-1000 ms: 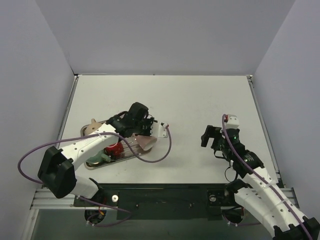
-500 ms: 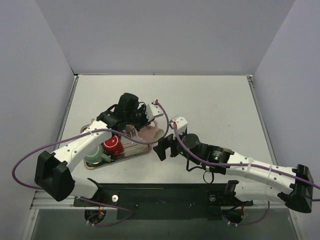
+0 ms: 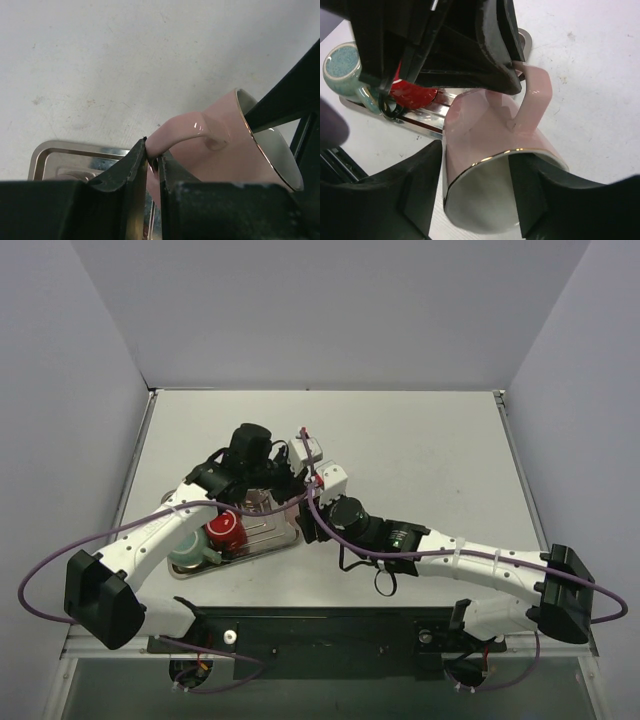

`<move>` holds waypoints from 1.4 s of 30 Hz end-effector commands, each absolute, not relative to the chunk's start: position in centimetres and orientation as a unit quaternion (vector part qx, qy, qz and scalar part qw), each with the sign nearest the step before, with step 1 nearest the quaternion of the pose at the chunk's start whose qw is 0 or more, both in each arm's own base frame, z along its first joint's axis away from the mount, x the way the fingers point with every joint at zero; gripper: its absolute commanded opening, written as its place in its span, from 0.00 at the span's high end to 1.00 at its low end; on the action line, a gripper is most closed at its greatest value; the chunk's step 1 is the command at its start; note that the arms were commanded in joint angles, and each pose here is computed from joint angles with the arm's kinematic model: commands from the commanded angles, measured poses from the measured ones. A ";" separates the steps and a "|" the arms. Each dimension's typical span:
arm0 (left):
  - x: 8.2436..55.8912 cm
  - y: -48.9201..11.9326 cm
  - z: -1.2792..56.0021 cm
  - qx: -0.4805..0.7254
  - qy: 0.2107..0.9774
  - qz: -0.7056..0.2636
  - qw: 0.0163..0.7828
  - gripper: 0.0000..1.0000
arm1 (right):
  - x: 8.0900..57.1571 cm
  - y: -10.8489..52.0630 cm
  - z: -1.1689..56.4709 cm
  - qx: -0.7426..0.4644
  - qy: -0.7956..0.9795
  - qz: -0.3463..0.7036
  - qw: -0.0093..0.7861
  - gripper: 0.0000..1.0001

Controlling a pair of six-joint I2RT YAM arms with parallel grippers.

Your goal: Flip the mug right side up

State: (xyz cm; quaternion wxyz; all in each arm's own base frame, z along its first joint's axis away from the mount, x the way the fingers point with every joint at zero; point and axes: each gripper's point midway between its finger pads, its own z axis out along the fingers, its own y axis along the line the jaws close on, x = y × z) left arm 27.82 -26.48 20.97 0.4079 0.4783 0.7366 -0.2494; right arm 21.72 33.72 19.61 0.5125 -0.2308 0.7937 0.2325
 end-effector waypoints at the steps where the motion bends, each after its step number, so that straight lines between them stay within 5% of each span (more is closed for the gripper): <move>1: 27.5 -29.0 29.2 0.461 0.667 -0.322 0.490 1.00 | 23.1 33.9 20.7 -0.205 0.791 0.232 0.528 0.58; 6: 27.5 -28.7 29.4 0.452 0.666 -0.338 0.487 1.00 | 23.8 32.4 19.2 -0.189 0.808 0.228 0.510 1.00; 10: 27.9 -28.3 28.6 0.452 0.672 -0.328 0.487 1.00 | 24.0 29.6 19.2 -0.172 0.822 0.210 0.502 1.00; 11: 28.2 -28.2 28.2 0.446 0.680 -0.322 0.485 0.65 | 24.2 29.0 19.3 -0.168 0.825 0.202 0.501 1.00; 13: 29.4 -27.5 28.0 0.422 0.697 -0.300 0.496 0.14 | 24.7 26.6 19.4 -0.150 0.837 0.176 0.496 1.00; 19: 32.6 -24.1 28.9 0.388 0.713 -0.258 0.524 0.13 | 26.4 15.3 19.0 -0.065 0.883 0.052 0.462 1.00; 24: 31.2 -21.5 25.7 0.499 0.706 -0.184 0.467 0.12 | 27.3 4.6 15.3 0.047 0.924 -0.048 0.376 1.00; 34: 25.3 -12.8 14.9 0.698 0.683 -0.054 0.210 0.15 | 28.2 -1.1 9.8 0.141 0.948 -0.048 0.281 1.00; 42: 22.9 -11.5 12.9 0.725 0.665 -0.063 0.167 0.22 | 27.8 -2.1 7.2 0.169 0.949 -0.049 0.262 1.00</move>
